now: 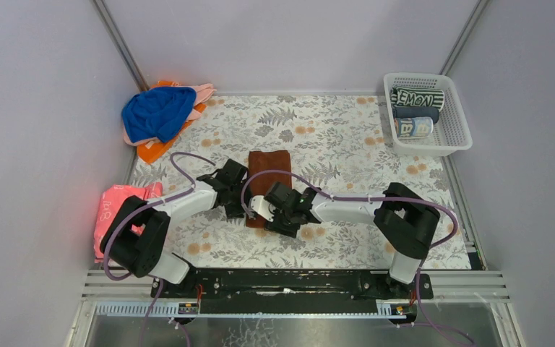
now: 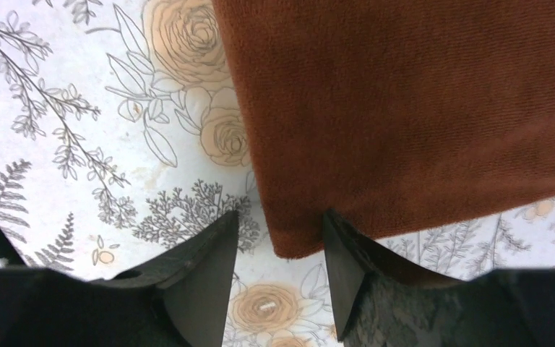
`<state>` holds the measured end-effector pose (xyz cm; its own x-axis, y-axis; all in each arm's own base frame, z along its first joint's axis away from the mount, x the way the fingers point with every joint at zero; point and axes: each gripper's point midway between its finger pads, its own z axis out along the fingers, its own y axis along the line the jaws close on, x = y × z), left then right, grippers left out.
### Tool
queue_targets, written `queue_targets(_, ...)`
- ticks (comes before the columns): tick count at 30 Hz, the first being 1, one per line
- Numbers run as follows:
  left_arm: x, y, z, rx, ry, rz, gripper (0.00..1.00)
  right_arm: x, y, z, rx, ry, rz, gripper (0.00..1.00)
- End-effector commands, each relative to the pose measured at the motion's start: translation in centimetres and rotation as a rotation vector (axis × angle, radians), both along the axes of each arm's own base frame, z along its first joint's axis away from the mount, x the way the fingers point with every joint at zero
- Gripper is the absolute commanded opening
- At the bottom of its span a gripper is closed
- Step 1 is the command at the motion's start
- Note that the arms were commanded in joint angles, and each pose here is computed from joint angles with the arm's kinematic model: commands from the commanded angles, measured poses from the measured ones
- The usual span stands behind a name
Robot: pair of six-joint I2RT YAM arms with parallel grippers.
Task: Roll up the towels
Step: Roll the towel at the center of the board.
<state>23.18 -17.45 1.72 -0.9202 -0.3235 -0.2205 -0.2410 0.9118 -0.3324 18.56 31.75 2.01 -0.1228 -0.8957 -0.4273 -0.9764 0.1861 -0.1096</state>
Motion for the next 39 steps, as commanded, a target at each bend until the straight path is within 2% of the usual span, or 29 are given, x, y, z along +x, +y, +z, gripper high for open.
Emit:
queue_targets(1, -1.2, 1.6, -0.8, 0.047, 0.044, 0.044, 0.5, -0.8, -0.6, -2.0, -0.082, 0.043, 0.02, 0.53)
queue_targets(3, -1.2, 1.8, -0.8, 0.04, 0.055, 0.064, 0.51, -1.4, -0.7, -2.5, -0.101, 0.062, 0.027, 0.48)
queue_targets(5, -1.3, 2.4, -0.7, 0.037, 0.064, 0.095, 0.52, -1.7, -0.4, -2.7, -0.109, 0.079, 0.028, 0.38)
queue_targets(7, -1.5, 3.4, -0.5, 0.04, 0.07, 0.139, 0.57, -2.2, 0.2, -2.8, -0.1, 0.108, 0.026, 0.27)
queue_targets(10, -2.0, 4.4, 0.1, 0.037, 0.071, 0.183, 0.63, -3.1, 1.9, -2.4, -0.047, 0.17, 0.027, 0.19)
queue_targets(12, -2.8, 5.3, 0.2, 0.047, 0.081, 0.217, 0.69, -3.4, 3.1, -1.9, -0.004, 0.196, 0.023, 0.17)
queue_targets(15, -3.8, 6.0, 0.6, 0.042, 0.09, 0.257, 0.74, -3.7, 4.3, -1.5, 0.033, 0.227, 0.005, 0.17)
queue_targets(17, -4.5, 5.7, 0.9, 0.007, 0.102, 0.275, 0.78, -3.6, 4.9, -1.2, 0.047, 0.232, -0.01, 0.16)
queue_targets(20, -5.1, 4.4, 1.1, -0.084, 0.119, 0.292, 0.78, -3.7, 5.1, -1.4, 0.053, 0.248, -0.021, 0.16)
queue_targets(25, -5.1, 3.5, 0.6, -0.128, 0.134, 0.307, 0.76, -4.0, 5.4, -1.7, 0.066, 0.267, -0.047, 0.16)
queue_targets(36, -5.4, 4.7, -2.1, 0.003, 0.189, 0.365, 0.67, -4.3, 5.8, -1.5, 0.116, 0.282, -0.056, 0.16)
queue_targets(39, -5.4, 5.2, -2.4, 0.039, 0.191, 0.384, 0.62, -4.4, 5.8, -1.4, 0.127, 0.283, -0.053, 0.16)
